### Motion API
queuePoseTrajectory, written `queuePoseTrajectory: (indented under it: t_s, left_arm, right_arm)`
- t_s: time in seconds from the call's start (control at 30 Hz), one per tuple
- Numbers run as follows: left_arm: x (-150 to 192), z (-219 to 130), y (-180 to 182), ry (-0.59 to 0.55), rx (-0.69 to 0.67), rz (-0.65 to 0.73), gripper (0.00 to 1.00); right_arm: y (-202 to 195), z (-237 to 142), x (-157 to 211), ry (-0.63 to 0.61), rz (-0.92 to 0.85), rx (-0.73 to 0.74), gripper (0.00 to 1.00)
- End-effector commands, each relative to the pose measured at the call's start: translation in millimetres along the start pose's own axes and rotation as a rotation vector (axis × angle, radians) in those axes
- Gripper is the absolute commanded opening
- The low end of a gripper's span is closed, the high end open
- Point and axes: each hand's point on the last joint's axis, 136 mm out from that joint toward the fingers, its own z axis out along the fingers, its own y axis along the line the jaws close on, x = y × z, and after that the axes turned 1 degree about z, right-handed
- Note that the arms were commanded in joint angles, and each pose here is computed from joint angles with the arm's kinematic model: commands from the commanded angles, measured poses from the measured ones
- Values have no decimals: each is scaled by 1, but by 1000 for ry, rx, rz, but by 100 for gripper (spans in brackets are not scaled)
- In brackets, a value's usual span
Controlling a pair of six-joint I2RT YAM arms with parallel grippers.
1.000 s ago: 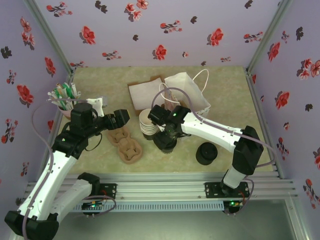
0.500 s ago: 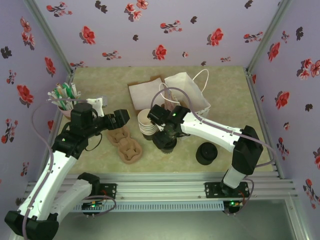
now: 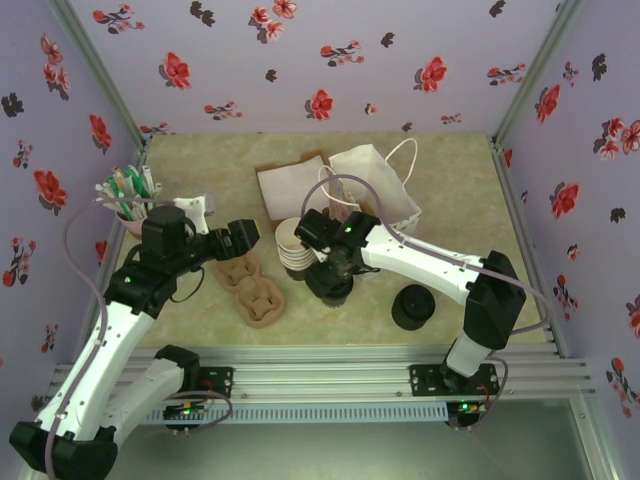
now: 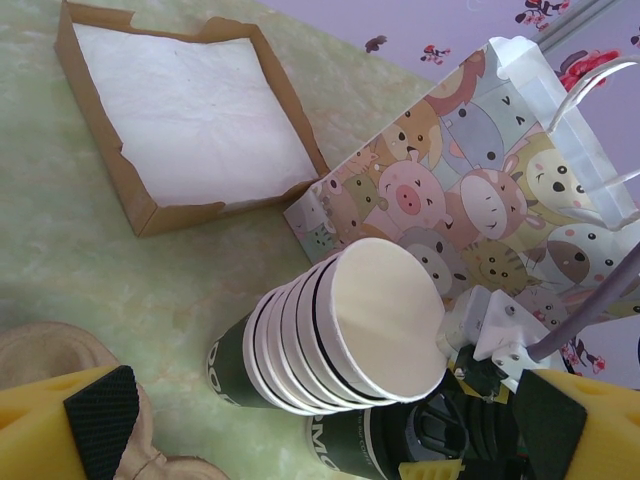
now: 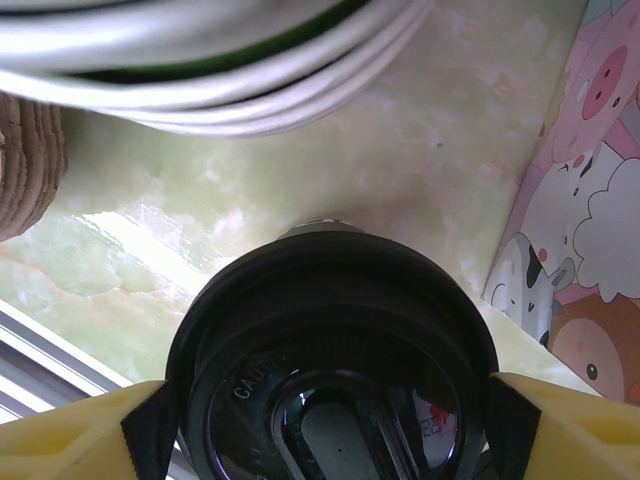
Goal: Pack the takeout coffee
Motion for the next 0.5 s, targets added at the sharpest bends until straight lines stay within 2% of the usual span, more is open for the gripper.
queuePoseTrajectory:
  t_s: [0.0, 0.47]
  left_arm:
    - [0, -2, -4, -8, 22, 1, 99]
    - [-1, -3, -5, -10, 22, -2, 99]
  right_arm:
    - [0, 1, 11, 11, -1, 3, 84]
    - [-5, -15, -2, -109, 11, 8, 86]
